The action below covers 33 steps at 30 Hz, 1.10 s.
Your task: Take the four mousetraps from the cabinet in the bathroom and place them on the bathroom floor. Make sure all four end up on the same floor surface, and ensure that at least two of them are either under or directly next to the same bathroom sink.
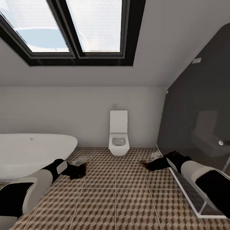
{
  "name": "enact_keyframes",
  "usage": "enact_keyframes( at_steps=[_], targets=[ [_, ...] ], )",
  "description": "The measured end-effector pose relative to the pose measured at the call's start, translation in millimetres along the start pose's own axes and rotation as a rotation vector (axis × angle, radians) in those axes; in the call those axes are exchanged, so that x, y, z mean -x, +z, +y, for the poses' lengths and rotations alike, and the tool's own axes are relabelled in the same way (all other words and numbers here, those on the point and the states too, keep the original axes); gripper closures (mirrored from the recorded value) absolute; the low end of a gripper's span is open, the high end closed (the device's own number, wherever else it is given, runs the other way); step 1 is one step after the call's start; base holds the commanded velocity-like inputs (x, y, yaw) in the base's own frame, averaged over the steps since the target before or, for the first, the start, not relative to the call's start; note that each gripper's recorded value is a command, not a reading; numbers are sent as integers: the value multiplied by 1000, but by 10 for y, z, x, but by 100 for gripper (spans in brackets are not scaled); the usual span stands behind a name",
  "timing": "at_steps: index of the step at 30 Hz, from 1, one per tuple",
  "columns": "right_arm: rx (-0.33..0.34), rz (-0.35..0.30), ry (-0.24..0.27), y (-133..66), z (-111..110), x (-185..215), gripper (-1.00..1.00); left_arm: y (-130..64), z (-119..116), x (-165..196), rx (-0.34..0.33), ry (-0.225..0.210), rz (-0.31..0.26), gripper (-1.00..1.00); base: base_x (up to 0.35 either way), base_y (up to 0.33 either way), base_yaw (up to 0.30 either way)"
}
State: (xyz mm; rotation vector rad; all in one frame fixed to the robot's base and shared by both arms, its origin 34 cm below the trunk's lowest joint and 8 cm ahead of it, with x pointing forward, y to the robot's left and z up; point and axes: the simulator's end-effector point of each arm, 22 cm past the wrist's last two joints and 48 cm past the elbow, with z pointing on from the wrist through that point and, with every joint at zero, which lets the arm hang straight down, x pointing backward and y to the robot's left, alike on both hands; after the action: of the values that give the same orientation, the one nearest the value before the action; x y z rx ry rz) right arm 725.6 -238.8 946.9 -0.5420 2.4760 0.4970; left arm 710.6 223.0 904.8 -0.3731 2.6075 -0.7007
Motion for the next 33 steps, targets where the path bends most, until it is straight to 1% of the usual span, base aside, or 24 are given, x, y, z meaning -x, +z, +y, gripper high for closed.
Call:
enact_keyframes(
  at_steps=[3,4,5,6,10,11,14,17,20,24,26,33],
  targets=[
    [-2,11,11,31,-10,-86,100,4,109,17,36,0,-15,100,0,0,285],
    [-23,17,14,43,-60,-128,100,3,192,56,68,5,-36,100,0,0,282],
    [-40,18,17,49,-98,-145,100,2,232,81,85,6,-49,100,0,0,280],
    [-81,26,19,62,-190,-197,100,2,316,117,119,10,-72,100,0,0,279],
    [-142,40,25,115,-321,-356,100,25,502,105,184,8,-100,100,0,0,269],
    [-157,49,25,146,-352,-448,100,35,582,85,211,8,-109,100,0,0,251],
    [-171,55,28,190,-375,-566,100,41,668,87,238,7,-131,100,0,0,240],
    [-178,65,32,232,-384,-687,100,40,743,123,265,12,-168,100,0,0,229],
    [-185,73,36,258,-393,-775,100,44,866,125,308,13,-208,100,0,0,212],
    [-215,81,41,270,-446,-880,100,85,906,67,329,18,-233,100,0,0,133],
    [-237,98,47,291,-482,-1031,100,123,893,9,331,21,-237,100,0,0,52],
    [-264,132,63,330,-493,-1369,100,151,827,-56,326,27,-243,100,0,0,18]
  ],
)
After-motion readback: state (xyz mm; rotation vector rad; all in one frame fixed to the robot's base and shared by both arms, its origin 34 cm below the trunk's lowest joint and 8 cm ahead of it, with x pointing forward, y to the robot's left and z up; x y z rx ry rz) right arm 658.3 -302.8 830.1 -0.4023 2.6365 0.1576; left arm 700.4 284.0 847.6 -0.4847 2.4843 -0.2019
